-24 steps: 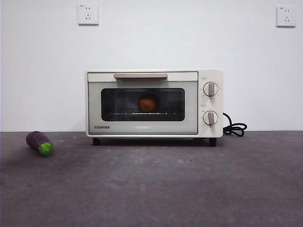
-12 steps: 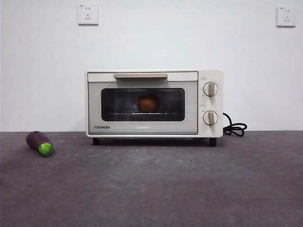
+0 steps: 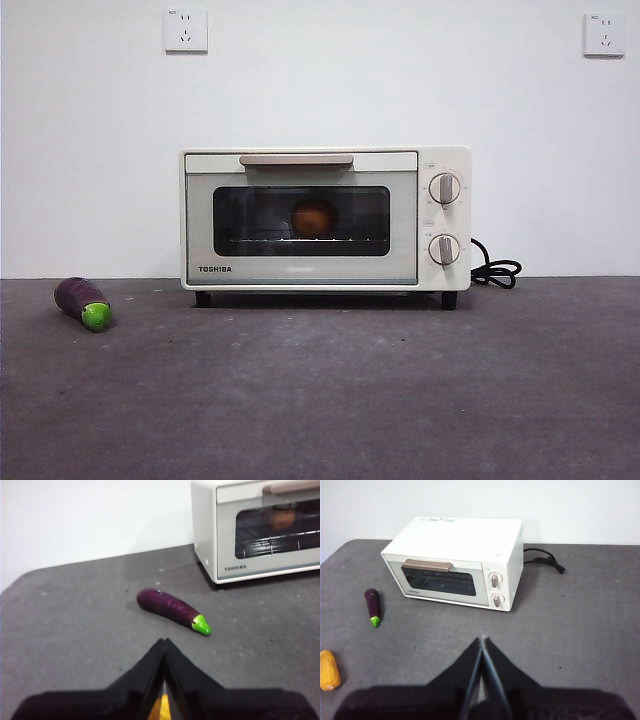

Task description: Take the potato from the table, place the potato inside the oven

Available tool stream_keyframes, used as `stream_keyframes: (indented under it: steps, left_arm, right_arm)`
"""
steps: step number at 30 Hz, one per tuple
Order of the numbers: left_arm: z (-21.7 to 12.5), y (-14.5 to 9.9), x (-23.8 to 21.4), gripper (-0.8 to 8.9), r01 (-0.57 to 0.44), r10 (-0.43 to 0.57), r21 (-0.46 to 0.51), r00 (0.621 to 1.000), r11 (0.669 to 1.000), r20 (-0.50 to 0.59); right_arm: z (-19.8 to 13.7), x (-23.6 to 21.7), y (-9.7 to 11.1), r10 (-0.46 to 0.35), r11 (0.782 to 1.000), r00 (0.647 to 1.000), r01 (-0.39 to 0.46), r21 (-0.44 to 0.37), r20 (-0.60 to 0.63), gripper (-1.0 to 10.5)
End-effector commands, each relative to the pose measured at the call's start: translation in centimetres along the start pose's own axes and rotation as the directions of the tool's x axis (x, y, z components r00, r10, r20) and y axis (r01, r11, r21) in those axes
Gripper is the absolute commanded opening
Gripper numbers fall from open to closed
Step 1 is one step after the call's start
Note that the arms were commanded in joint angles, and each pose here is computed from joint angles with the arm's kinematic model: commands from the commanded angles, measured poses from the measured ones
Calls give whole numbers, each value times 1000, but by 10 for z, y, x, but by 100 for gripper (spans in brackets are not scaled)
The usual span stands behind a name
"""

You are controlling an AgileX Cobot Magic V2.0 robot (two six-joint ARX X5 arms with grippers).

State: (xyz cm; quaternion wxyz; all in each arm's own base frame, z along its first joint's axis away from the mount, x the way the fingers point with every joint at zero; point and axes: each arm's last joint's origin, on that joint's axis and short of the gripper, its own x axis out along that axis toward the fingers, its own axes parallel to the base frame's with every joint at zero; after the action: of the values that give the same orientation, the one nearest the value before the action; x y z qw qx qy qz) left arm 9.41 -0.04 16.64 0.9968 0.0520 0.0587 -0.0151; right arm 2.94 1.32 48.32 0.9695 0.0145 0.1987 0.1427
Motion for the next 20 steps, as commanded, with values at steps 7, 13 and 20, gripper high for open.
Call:
stream_keyframes:
  steps: [7,13,20]
  left_arm:
    - [-15,1,4,-4,-78,76,-61,997,995,-35]
    - [-17,1,4,-4,-77,73,-60,995,995,-62]
    - [-17,2,4,-4,-99,93,-92,994,991,-64]
  right_arm:
    - [-3,1,0,-8,1000,1000,7,-22,-22,2]
    - [-3,1,0,-8,1000,1000,7,-22,-23,2]
    - [-3,1,0,-8,1000,1000,7,-22,-23,2]
